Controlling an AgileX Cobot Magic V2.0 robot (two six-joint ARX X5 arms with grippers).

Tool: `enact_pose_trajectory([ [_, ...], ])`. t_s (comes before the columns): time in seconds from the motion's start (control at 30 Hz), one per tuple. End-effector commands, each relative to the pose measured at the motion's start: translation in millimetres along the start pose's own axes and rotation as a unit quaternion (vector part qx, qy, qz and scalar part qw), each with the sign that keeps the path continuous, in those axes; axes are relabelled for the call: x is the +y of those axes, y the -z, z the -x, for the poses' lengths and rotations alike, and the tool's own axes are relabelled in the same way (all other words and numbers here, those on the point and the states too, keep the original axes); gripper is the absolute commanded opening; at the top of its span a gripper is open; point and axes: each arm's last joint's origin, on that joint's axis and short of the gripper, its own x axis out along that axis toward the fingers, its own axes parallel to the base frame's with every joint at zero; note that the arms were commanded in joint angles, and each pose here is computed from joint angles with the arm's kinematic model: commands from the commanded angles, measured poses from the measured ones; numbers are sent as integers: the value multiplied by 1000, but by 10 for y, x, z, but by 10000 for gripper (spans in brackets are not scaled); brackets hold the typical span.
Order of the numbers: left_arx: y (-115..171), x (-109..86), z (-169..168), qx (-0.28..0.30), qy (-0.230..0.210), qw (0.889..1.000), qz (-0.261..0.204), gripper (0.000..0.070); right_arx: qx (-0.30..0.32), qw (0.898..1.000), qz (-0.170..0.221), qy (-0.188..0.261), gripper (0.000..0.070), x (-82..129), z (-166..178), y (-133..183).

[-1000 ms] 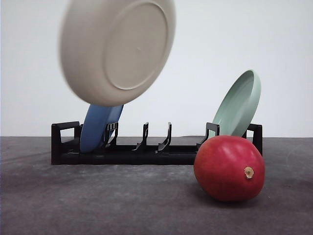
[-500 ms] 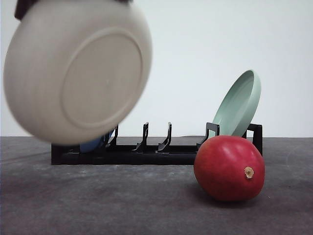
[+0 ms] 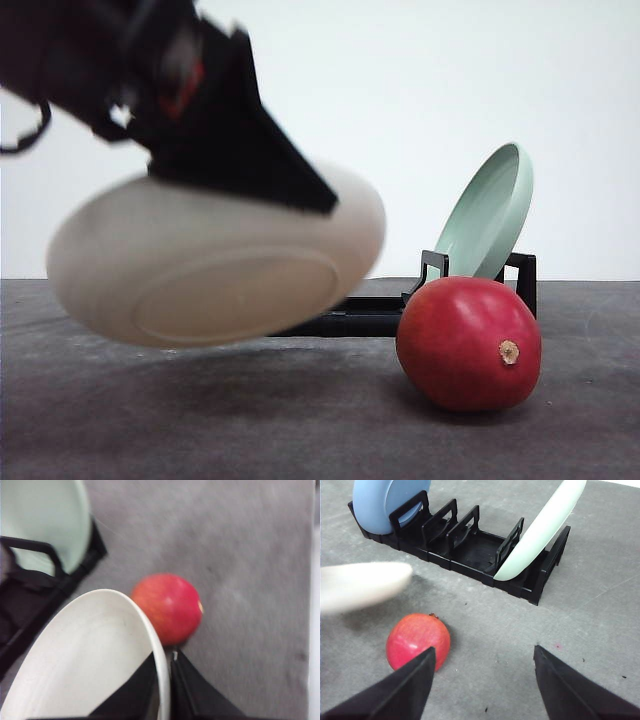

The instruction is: Place pomegranate in white plate

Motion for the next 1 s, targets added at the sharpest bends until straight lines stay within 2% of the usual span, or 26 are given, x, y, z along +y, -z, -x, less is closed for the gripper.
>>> enact_pose_trajectory([
  [0.0, -6, -44, -57, 7, -6, 998, -57, 9, -9, 1000, 2, -1, 383, 8, 25, -41],
  [0.17, 70, -119, -171, 50, -26, 995, -82, 9, -9, 1000, 2, -1, 383, 8, 25, -41],
  [0.4, 160, -179, -271, 79, -12, 993, -85, 9, -10, 1000, 2, 0, 383, 7, 25, -42],
  [0.7, 187, -193, -269, 93, -9, 995, -44, 31, -12, 1000, 2, 3, 383, 5, 26, -45],
  [0.77, 204, -202, -266, 102, -6, 994, -34, 70, -12, 1000, 2, 4, 383, 4, 26, -46],
  [0.87, 227, -211, -260, 115, -4, 993, -14, 176, -13, 1000, 3, 12, 383, 0, 26, -47],
  [0.97, 242, -218, -256, 124, -2, 992, -4, 203, -13, 1000, 3, 12, 382, 0, 26, -48],
])
